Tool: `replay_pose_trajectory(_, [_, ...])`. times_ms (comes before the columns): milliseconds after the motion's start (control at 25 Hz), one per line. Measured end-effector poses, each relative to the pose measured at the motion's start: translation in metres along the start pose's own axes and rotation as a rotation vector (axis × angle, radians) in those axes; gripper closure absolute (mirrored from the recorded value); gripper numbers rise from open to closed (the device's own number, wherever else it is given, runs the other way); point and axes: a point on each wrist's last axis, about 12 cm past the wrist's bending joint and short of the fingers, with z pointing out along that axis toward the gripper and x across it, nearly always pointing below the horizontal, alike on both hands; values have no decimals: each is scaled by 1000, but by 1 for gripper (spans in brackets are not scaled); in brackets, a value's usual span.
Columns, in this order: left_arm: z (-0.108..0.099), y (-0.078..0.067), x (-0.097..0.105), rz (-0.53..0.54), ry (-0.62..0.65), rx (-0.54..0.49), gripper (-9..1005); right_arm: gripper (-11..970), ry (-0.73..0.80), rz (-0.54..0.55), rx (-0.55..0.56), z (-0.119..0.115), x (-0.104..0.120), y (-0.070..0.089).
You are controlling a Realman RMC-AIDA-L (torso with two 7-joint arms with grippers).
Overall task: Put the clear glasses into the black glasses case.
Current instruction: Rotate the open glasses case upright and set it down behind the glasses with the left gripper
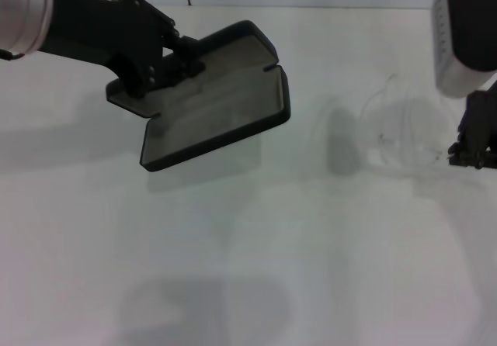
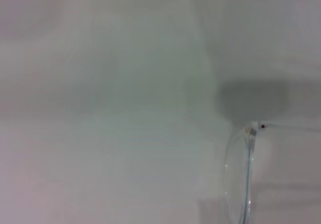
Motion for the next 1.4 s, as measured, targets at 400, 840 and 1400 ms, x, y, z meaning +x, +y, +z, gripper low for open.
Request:
replay_pose_trajectory(400, [45, -29, -35, 91, 53, 118, 735, 912, -116, 166, 135, -19, 18, -14])
replay_pose_trajectory(840, [109, -64, -60, 154, 170, 11, 729, 911, -240, 200, 215, -27, 20, -24])
replay_pose_trajectory(1400, [145, -89, -54, 170, 197, 44, 722, 911, -296, 162, 200, -31, 8, -21])
